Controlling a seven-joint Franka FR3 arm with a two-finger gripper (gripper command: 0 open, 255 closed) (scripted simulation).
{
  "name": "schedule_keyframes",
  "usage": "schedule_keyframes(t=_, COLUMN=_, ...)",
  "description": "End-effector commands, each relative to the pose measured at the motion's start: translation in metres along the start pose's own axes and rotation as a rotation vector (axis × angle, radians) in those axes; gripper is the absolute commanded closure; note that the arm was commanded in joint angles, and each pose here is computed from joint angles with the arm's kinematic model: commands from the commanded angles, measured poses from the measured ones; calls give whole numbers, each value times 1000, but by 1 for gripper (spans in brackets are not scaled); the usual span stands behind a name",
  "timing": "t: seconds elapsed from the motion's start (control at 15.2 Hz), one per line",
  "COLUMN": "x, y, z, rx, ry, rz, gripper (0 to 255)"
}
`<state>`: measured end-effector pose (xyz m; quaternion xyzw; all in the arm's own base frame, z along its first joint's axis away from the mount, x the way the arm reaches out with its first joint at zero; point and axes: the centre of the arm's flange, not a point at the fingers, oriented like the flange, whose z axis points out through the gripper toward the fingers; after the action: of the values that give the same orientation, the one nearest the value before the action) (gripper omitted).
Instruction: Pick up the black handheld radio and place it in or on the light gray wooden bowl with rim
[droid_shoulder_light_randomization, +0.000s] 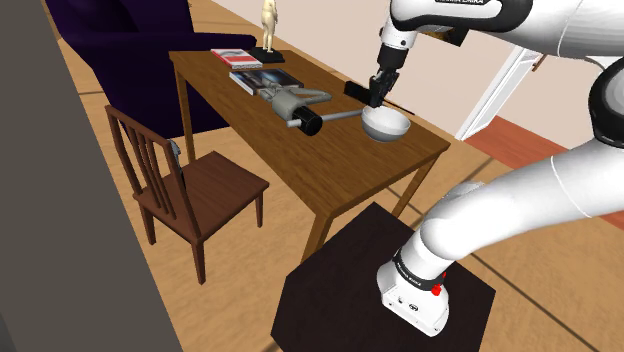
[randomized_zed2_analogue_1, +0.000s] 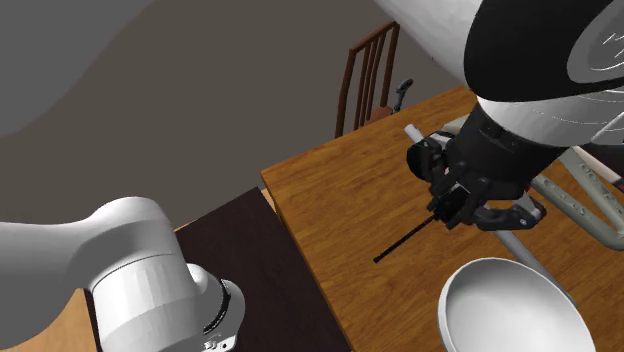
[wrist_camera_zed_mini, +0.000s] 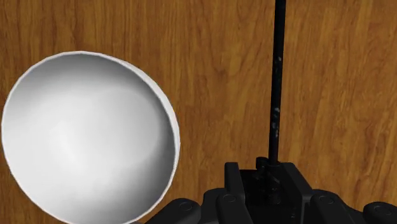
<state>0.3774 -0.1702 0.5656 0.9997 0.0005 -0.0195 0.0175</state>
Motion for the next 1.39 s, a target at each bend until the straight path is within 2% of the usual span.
schedule_keyframes(t=0.0, x=3, y=25, z=1, rx=-1, ry=0, rz=-1, gripper=255)
schedule_keyframes(t=0.66, x=10, y=161, z=4, rx=-1, ry=0, rz=-1, gripper=255)
schedule_keyframes(t=1.32, x=12, y=159, z=56, rx=-1, ry=0, rz=-1, gripper=255)
